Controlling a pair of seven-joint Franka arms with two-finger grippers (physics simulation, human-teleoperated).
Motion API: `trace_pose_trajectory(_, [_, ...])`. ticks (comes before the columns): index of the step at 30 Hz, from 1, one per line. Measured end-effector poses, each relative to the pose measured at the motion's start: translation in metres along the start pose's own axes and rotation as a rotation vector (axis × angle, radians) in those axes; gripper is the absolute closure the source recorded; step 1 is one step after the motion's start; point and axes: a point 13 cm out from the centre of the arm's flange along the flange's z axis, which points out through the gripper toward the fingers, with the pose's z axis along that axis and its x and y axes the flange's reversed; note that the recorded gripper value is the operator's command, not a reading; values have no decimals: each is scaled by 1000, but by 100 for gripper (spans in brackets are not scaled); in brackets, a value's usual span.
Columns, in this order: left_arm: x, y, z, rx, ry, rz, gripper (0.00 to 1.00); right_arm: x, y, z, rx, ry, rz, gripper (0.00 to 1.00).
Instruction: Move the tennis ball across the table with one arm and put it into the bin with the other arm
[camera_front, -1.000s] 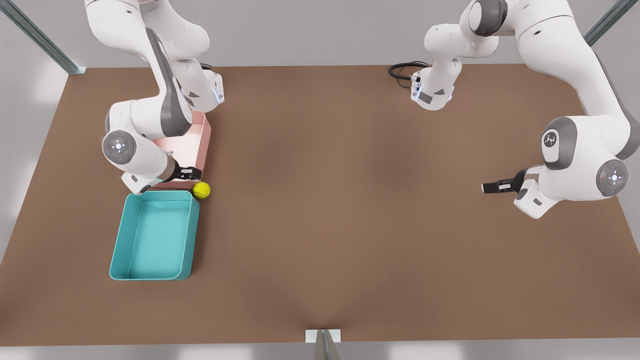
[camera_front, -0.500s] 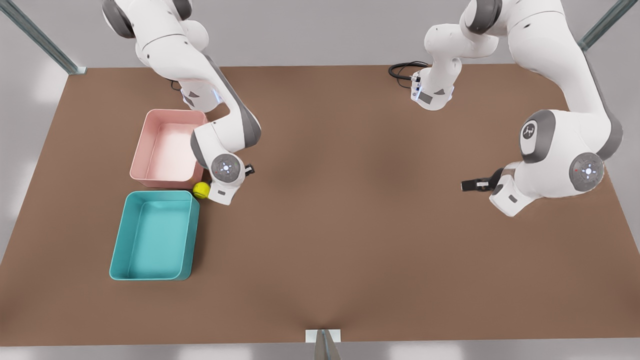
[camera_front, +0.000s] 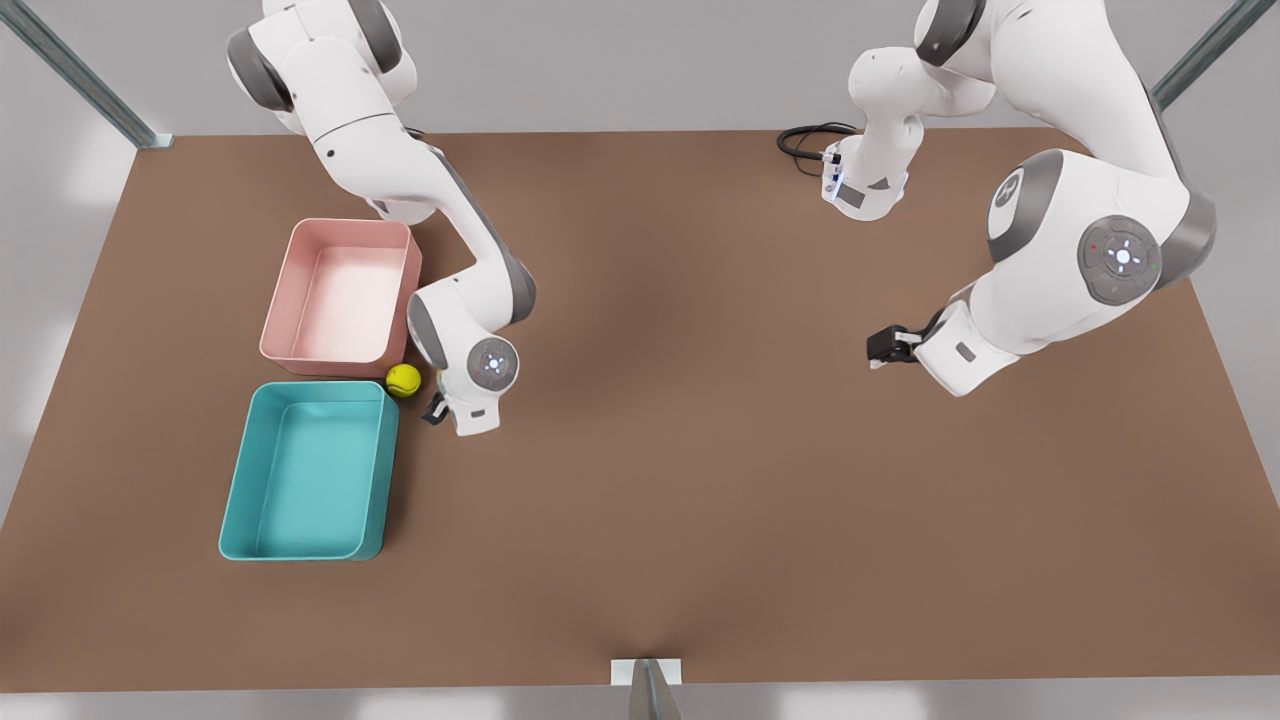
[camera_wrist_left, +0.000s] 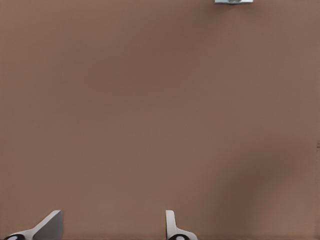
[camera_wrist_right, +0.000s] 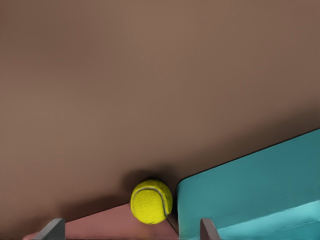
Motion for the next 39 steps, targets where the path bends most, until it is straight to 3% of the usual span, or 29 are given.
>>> trace_pose_trajectory(19, [3, -4, 4, 3, 15, -33, 0, 13, 9, 77, 68, 11, -382, 0])
trace_pose_trajectory(39, [4, -13, 6, 0, 16, -32, 0, 23, 14, 117, 83, -6, -468, 0])
